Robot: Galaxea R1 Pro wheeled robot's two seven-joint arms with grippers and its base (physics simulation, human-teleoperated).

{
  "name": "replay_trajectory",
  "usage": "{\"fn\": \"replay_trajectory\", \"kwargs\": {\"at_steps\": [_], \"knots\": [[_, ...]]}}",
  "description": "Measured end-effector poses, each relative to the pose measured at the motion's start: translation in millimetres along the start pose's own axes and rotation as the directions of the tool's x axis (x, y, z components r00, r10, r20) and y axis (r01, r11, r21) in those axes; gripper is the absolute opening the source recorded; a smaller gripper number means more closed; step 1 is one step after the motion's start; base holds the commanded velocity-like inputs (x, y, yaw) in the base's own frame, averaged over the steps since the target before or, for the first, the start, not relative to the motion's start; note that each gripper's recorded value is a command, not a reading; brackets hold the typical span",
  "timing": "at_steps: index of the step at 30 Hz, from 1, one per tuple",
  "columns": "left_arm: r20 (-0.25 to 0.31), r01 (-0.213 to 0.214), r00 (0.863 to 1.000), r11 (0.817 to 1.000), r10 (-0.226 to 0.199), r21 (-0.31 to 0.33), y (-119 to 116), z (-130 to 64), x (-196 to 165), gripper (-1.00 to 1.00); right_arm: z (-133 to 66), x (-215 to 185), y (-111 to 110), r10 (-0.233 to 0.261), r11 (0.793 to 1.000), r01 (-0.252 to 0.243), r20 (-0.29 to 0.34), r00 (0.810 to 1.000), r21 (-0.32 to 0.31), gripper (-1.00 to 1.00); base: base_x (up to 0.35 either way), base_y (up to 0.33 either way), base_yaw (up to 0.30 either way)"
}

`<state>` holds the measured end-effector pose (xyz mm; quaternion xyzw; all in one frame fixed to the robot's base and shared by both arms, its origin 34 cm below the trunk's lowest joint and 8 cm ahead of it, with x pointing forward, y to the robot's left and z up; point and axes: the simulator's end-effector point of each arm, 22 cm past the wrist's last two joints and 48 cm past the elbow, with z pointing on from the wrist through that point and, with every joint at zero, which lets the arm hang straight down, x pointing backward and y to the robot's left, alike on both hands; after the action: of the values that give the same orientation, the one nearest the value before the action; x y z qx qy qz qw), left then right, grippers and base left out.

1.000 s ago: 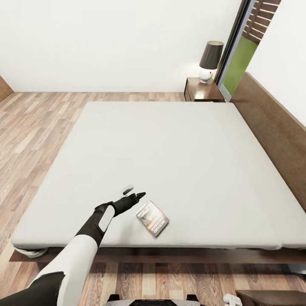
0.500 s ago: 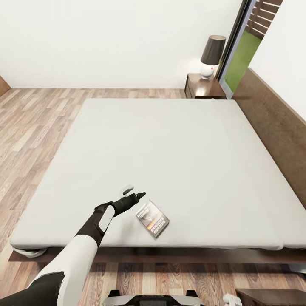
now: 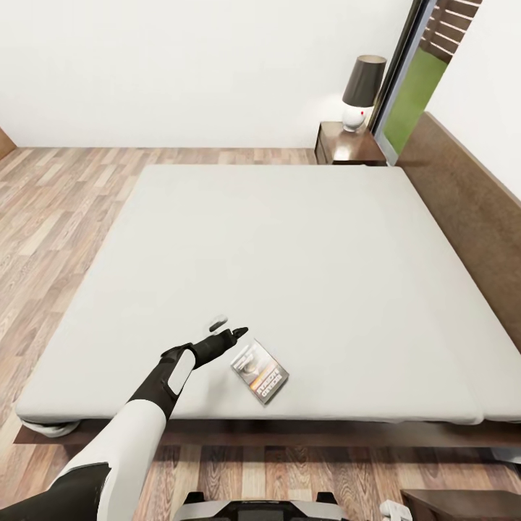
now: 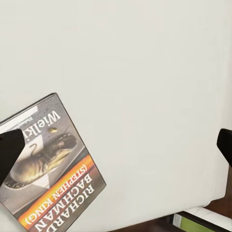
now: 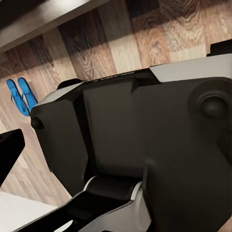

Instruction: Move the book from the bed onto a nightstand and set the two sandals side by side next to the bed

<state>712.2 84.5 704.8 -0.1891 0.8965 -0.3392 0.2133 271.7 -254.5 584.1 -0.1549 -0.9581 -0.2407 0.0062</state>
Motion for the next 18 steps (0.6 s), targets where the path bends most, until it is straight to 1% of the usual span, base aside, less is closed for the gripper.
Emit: {"fn": "replay_trajectory", "kwargs": {"at_steps": [5, 9, 11, 13, 14, 15, 16, 17, 18], "knots": [[0.000, 0.000, 1.000, 1.000, 0.000, 0.000, 1.9, 3.3, -0.8, 1.00, 3.0, -4.2, 0.1, -0.001, 1.000, 0.001, 0.002, 1.000, -0.006, 1.00, 0.000, 0.000, 0.000], [0.000, 0.000, 1.000, 1.000, 0.000, 0.000, 3.5, 6.1, -1.5, 1.00, 6.4, -9.5, 3.0, 0.006, 1.000, -0.007, -0.011, 1.000, -0.017, 1.00, 0.000, 0.000, 0.000], [0.000, 0.000, 1.000, 1.000, 0.000, 0.000, 4.3, 7.4, -1.8, 1.00, 7.3, -24.7, 6.7, 0.005, 0.999, -0.006, -0.016, 1.000, -0.032, 1.00, 0.000, 0.000, 0.000], [0.000, 0.001, 1.000, 1.000, -0.001, 0.001, 5.1, 8.8, -2.1, 1.00, 4.1, -45.5, 10.9, -0.006, 0.998, 0.006, -0.008, 1.000, -0.063, 1.00, 0.000, 0.000, 0.000], [0.000, 0.001, 1.000, 1.000, -0.001, 0.001, 5.5, 9.5, -2.3, 1.00, -0.2, -59.6, 17.4, -0.013, 0.995, 0.013, 0.002, 1.000, -0.103, 1.00, 0.000, 0.000, 0.000], [0.000, 0.001, 1.000, 1.000, -0.001, 0.001, 5.9, 10.3, -2.4, 1.00, -5.1, -70.2, 27.2, -0.022, 0.987, 0.023, 0.010, 1.000, -0.158, 1.00, 0.000, 0.000, 0.000], [0.000, 0.001, 1.000, 1.000, -0.001, 0.001, 6.4, 11.0, -2.6, 1.00, -7.4, -74.0, 33.0, -0.026, 0.982, 0.028, 0.011, 1.000, -0.189, 1.00, 0.000, 0.000, 0.000], [0.001, 0.001, 1.000, 1.000, -0.001, 0.001, 6.8, 11.7, -2.7, 1.00, -15.2, -82.0, 51.5, -0.034, 0.959, 0.038, 0.018, 0.999, -0.282, 1.00, 0.000, 0.000, 0.000], [0.000, 0.001, 1.000, 1.000, -0.001, 0.001, 7.3, 12.4, -2.8, 1.00, -17.3, -83.6, 56.9, -0.037, 0.950, 0.041, 0.019, 0.999, -0.309, 1.00, 0.000, 0.000, 0.000]]}}
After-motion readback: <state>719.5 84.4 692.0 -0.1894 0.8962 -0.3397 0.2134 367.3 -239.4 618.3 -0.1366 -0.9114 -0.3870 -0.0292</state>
